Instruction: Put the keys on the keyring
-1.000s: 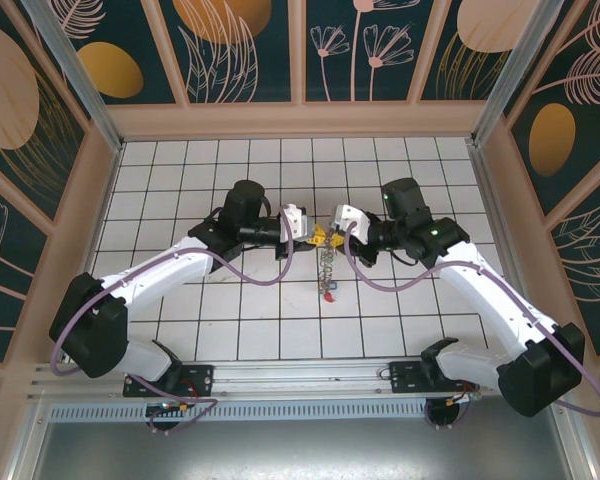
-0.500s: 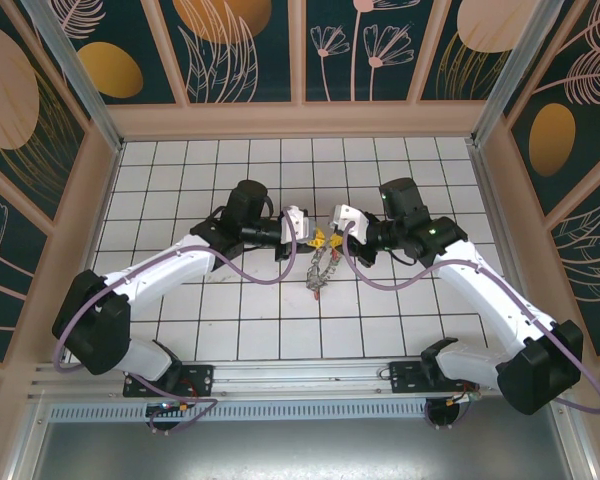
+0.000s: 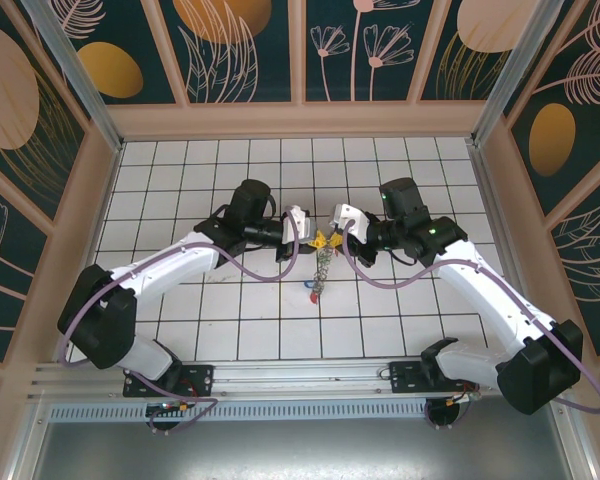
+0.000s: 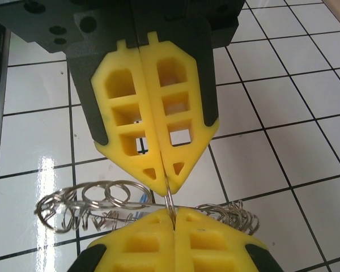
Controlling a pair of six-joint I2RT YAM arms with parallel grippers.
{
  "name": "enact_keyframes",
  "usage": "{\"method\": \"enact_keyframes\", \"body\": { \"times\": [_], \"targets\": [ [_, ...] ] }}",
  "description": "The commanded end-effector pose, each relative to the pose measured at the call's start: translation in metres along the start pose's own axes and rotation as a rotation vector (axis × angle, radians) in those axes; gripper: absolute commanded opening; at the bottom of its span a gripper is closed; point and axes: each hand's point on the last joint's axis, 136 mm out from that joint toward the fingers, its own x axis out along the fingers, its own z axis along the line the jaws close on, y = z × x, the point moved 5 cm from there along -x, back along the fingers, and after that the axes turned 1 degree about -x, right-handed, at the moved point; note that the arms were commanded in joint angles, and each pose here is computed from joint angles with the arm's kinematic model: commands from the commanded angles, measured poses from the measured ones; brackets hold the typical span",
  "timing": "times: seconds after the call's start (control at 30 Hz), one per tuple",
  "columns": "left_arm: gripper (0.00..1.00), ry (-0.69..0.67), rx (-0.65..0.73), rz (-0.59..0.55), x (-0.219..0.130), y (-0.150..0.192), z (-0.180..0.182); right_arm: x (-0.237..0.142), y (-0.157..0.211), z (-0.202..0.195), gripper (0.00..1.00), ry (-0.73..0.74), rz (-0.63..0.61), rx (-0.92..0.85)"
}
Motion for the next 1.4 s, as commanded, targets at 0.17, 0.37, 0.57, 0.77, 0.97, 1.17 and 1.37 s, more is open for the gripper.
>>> {"method": "enact_keyframes", "body": {
  "times": [0.17, 0.37, 0.57, 0.77, 0.97, 1.17, 1.37],
  "targets": [
    [0.00, 0.016, 0.005, -0.103, 0.007, -0.014, 0.001, -0.005, -0.038, -0.004, 0.00, -0.001, -0.155, -0.090],
    [0.00, -0.009, -0.040, -0.240, 0.002, -0.022, -0.002, -0.002, -0.033, 0.000, 0.00, -0.020, -0.157, -0.090],
    [0.00, -0.032, -0.033, -0.330, -0.003, -0.026, -0.007, -0.009, -0.024, -0.001, 0.12, -0.012, -0.147, -0.027],
    [0.00, -0.043, -0.024, -0.338, -0.003, -0.025, -0.007, -0.021, -0.015, -0.002, 0.22, -0.019, -0.124, 0.039],
    [0.00, -0.050, -0.006, -0.354, -0.004, -0.028, -0.005, -0.044, -0.014, -0.008, 0.27, -0.005, -0.166, 0.078],
    [0.00, -0.039, -0.001, -0.357, -0.004, -0.029, -0.006, -0.055, -0.017, -0.011, 0.30, 0.012, -0.184, 0.073],
    [0.00, -0.040, 0.002, -0.363, -0.004, -0.030, -0.005, -0.052, -0.022, -0.012, 0.35, -0.009, -0.223, 0.073]
  ]
}}
